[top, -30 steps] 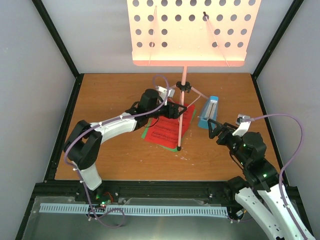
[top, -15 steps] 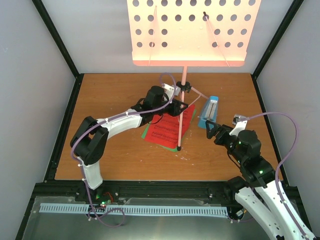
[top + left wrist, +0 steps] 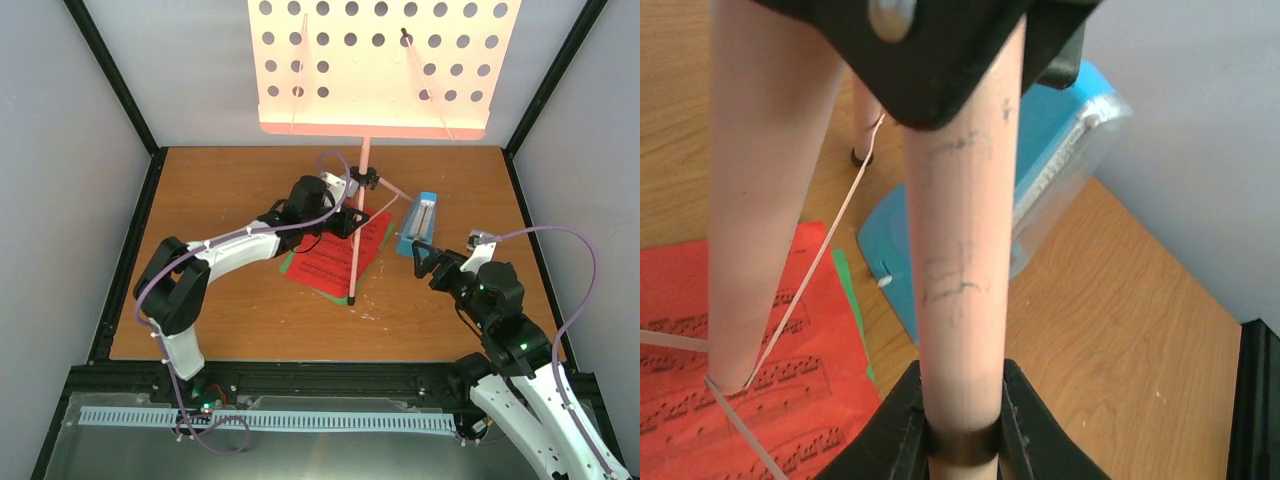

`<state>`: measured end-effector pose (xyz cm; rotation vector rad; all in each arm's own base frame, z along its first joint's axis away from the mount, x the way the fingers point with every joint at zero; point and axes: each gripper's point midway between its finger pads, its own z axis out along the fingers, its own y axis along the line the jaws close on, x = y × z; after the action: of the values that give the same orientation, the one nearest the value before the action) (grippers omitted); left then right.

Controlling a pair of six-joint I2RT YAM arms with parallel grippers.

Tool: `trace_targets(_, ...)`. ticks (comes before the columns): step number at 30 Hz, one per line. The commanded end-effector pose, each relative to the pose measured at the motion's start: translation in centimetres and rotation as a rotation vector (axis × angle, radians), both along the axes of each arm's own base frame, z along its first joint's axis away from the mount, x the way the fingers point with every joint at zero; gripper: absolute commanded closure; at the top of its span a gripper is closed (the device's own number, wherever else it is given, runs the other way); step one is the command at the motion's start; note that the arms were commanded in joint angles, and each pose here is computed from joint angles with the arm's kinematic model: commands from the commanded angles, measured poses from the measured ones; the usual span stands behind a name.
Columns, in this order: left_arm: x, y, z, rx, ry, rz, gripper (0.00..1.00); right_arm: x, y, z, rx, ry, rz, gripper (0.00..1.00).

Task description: Pack up the instrument practice props

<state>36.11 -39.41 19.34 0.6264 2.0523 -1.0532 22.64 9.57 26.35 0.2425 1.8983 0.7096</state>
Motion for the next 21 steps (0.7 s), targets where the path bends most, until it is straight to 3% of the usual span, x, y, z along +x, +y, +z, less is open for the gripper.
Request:
trace_targets(1, -2.6, 1.2, 1.3, 0.046, -0.046, -0.073, 1.00, -0.2, -0.2, -0.3, 0.012, 0.005, -0.010, 0.00)
trace_targets(16, -8.6, 4.8, -0.3, 0.131, 0.009, -0.186, 0.99, -0.2, 0.0, -0.8, 0.012, 0.010, 0.002, 0.00)
trace_targets(18, -8.5, 5.0, -0.2, 0.129, 0.006, -0.172, 0.89, -0.2, 0.2, -0.9, 0.018, 0.012, 0.014, 0.00)
trace_targets(21, -8.4, 5.0, 0.6, 0.113, -0.007, -0.163, 0.44, -0.2, 1.0, -0.5, 0.029, -0.001, 0.055, 0.00)
